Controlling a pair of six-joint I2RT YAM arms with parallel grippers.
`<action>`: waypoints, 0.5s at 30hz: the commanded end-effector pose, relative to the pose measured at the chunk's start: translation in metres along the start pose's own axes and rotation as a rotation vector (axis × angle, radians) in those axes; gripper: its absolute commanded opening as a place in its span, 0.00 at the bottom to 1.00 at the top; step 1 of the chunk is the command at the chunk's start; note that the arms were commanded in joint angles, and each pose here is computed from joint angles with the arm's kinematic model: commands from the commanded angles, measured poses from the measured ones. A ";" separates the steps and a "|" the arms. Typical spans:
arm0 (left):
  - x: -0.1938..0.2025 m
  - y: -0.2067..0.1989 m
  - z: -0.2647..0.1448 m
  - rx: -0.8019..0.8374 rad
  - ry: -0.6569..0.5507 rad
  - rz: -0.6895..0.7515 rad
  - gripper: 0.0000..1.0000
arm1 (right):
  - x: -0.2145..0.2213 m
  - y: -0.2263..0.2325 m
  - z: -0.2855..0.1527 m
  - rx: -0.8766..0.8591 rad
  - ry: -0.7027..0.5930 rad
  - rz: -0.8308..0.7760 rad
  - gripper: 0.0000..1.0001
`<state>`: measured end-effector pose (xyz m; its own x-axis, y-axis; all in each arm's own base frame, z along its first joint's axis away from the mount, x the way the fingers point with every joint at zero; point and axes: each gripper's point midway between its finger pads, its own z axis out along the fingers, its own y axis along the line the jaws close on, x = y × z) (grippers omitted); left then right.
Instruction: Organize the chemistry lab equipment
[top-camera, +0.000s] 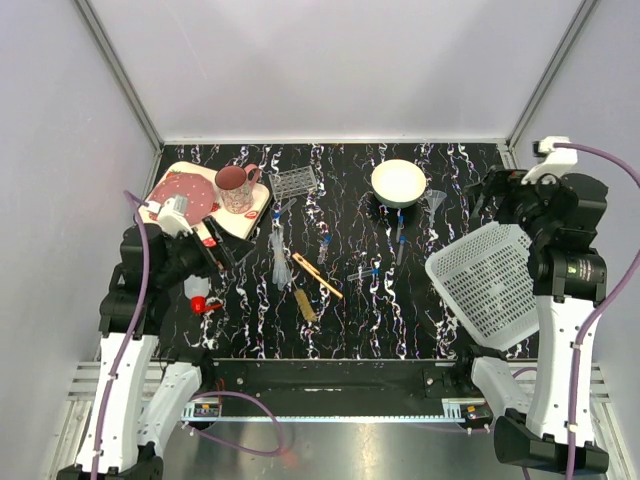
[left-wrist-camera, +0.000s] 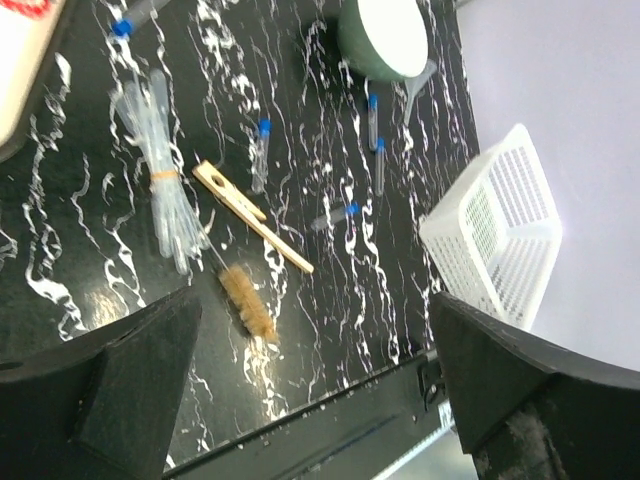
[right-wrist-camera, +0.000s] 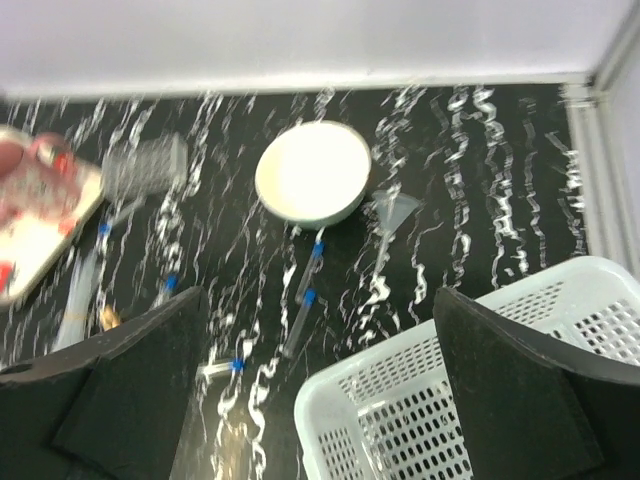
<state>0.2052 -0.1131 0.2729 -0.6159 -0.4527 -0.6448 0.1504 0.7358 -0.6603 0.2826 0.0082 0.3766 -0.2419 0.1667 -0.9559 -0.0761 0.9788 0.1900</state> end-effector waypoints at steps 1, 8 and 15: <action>0.028 -0.011 0.013 0.073 0.125 -0.029 0.99 | 0.032 0.037 0.000 -0.303 0.099 -0.198 1.00; 0.096 0.003 0.050 -0.153 0.330 0.058 0.99 | 0.084 0.062 -0.013 -0.557 0.301 -0.219 1.00; 0.135 0.024 0.086 -0.383 0.415 0.107 0.99 | 0.092 0.069 -0.015 -0.620 0.311 -0.206 1.00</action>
<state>0.1683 -0.2026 0.1436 -0.9122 -0.0998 -0.3974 0.0974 0.8893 -0.4469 0.2514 0.0760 0.3002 -0.4624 -0.1272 -0.8775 -0.5847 0.7877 0.1940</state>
